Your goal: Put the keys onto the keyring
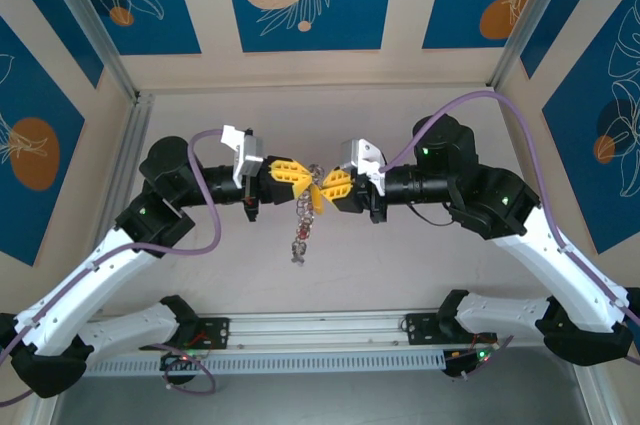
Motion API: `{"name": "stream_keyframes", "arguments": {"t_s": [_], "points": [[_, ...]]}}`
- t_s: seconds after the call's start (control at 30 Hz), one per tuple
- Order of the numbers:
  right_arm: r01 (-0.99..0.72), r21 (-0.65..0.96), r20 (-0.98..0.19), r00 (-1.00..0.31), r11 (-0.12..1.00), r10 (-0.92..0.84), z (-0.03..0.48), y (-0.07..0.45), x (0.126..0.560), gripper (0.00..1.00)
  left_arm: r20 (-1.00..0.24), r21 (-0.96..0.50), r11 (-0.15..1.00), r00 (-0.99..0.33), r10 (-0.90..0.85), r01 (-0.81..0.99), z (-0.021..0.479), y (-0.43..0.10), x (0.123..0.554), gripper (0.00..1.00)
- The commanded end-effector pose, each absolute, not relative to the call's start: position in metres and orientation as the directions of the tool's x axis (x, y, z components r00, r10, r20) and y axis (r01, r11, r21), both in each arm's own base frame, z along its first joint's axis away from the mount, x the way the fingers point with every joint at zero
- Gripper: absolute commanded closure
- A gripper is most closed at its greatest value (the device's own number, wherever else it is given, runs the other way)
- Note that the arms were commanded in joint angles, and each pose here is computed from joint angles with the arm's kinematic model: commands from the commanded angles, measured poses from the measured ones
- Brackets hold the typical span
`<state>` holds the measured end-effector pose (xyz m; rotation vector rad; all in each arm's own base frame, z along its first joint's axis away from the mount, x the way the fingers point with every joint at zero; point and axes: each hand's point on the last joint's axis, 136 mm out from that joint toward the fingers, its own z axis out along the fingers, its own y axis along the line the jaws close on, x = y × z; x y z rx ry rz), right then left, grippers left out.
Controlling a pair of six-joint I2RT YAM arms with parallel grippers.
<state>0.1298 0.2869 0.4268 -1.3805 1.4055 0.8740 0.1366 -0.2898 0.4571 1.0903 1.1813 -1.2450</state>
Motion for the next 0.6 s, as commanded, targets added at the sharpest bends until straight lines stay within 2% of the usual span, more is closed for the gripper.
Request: {"name": "stream_keyframes", "arguments": {"t_s": [0.0, 0.47, 0.53, 0.57], "points": [[-0.990, -0.097, -0.959, 0.067, 0.099, -0.274, 0.431, 0.290, 0.131, 0.88, -0.979, 0.033, 0.001, 0.033, -0.199, 0.999, 0.487, -0.279, 0.122, 1.00], [-0.996, -0.027, -0.962, 0.002, 0.088, -0.272, 0.425, 0.295, 0.135, 0.91, -0.958, 0.045, -0.018, 0.038, -0.285, 0.999, 0.500, -0.275, 0.121, 1.00], [-0.994, -0.037, -0.962, 0.008, 0.100, -0.273, 0.425, 0.292, 0.135, 0.87, -0.958, 0.044, -0.015, 0.038, -0.284, 0.999, 0.500, -0.274, 0.121, 1.00], [-0.993, -0.046, -0.962, 0.014, 0.110, -0.272, 0.425, 0.289, 0.135, 0.82, -0.959, 0.045, -0.014, 0.039, -0.282, 0.999, 0.500, -0.273, 0.121, 1.00]]}}
